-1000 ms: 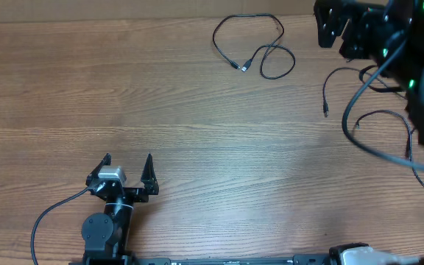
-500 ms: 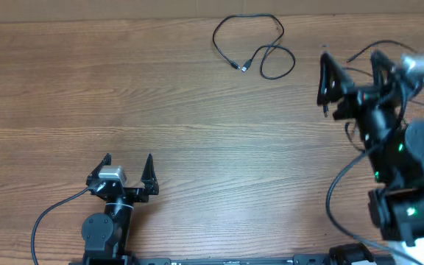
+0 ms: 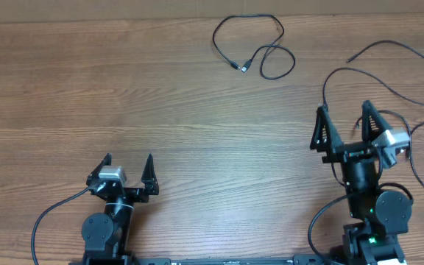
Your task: Untangle cables
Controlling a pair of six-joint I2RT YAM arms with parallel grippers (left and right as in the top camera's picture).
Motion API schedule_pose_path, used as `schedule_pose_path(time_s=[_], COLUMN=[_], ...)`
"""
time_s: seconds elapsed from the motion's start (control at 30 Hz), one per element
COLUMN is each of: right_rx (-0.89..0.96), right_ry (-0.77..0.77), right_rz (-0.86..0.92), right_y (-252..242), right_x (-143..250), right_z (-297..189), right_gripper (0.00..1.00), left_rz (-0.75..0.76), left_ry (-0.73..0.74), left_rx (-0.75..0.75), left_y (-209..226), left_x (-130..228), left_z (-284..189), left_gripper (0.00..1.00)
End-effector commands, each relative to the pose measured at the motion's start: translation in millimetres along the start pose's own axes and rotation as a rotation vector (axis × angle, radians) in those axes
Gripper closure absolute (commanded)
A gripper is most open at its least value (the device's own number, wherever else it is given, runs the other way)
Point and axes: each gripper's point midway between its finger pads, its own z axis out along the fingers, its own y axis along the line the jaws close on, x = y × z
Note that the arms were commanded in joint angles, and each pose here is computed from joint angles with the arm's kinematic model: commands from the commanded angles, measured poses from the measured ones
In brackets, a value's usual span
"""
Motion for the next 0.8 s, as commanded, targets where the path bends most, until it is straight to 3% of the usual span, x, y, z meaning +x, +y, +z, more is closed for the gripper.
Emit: schedule_pose_path(time_s=[0.0,0.37,0.77], right_rx=[0.028,0.046,0.122], right_ry=[-0.016,0.005,0.173], right_rz=[-0.005,-0.005,-0.010], right_y=[-10,-25,-43], right_x=[11,56,95], right_z=[-10,-41,-51], right_gripper=[0.00,0.00,0.00], left_rz=[0.011,0.011,0.011], left_ry=[-0.002,-0.002,-0.002], left_rx=[0.003,0.003,0.003], left_y=[0,0,0], left_x=[0,0,0], left_z=[0,0,0], left_gripper=[0.00,0.00,0.00])
